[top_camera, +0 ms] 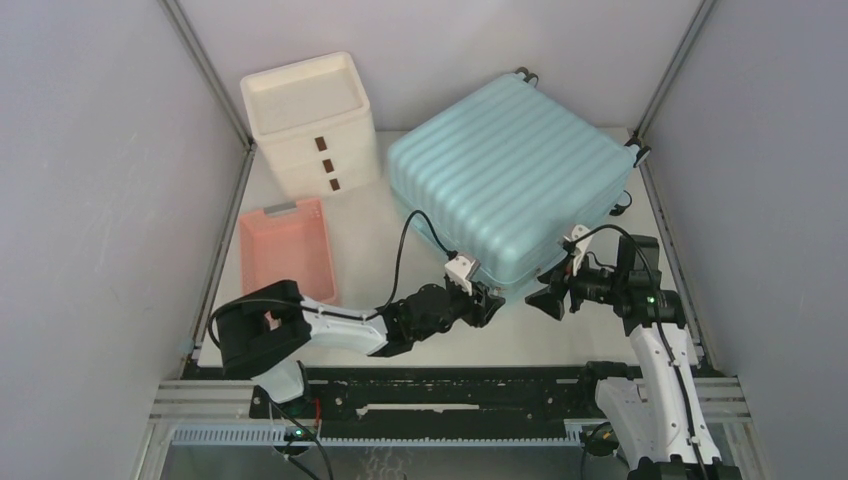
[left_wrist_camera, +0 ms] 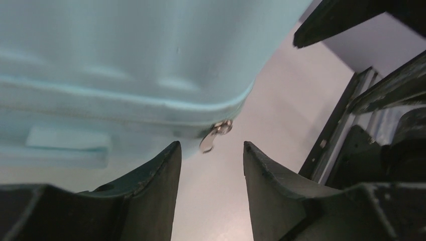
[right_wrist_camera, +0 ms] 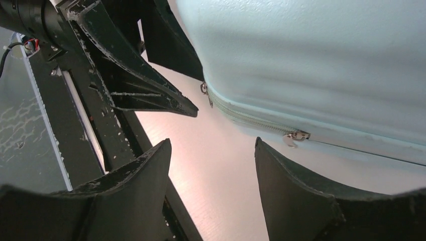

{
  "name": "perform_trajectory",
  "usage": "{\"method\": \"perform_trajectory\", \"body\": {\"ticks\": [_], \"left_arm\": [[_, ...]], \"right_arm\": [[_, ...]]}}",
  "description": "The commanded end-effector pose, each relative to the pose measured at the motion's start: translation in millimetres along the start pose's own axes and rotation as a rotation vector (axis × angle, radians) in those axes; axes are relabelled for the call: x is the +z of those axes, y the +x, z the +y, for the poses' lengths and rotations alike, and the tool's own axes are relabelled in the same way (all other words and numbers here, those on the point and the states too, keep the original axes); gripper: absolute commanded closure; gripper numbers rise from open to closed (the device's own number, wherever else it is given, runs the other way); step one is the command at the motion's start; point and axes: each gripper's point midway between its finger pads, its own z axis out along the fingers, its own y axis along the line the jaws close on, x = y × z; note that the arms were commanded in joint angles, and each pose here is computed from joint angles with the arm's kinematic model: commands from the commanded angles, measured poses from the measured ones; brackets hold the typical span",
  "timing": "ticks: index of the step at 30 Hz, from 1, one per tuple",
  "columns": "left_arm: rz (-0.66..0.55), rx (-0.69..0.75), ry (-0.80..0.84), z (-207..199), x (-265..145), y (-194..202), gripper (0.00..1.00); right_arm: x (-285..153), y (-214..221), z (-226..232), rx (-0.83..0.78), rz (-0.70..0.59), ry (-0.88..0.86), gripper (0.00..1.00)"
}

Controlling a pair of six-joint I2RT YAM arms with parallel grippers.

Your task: Open, take out, and arrange the luggage

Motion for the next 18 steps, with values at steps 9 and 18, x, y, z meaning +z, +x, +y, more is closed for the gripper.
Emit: {"method": "perform_trajectory", "body": {"ticks": [9,18], "left_arm": [[-0.119,-0.123,-0.037,-15.0,17.6,-30.9,0.61],[-0.15,-0.15,-0.05,-21.5,14.7,-40.6,0.75]], "right_arm": [[-5.2,-21.8,-7.8,-0.038,-0.09,0.021,0.3],[-6.5,-22.4,-9.9,-0.033,-0.096,0.026,0.3]]}}
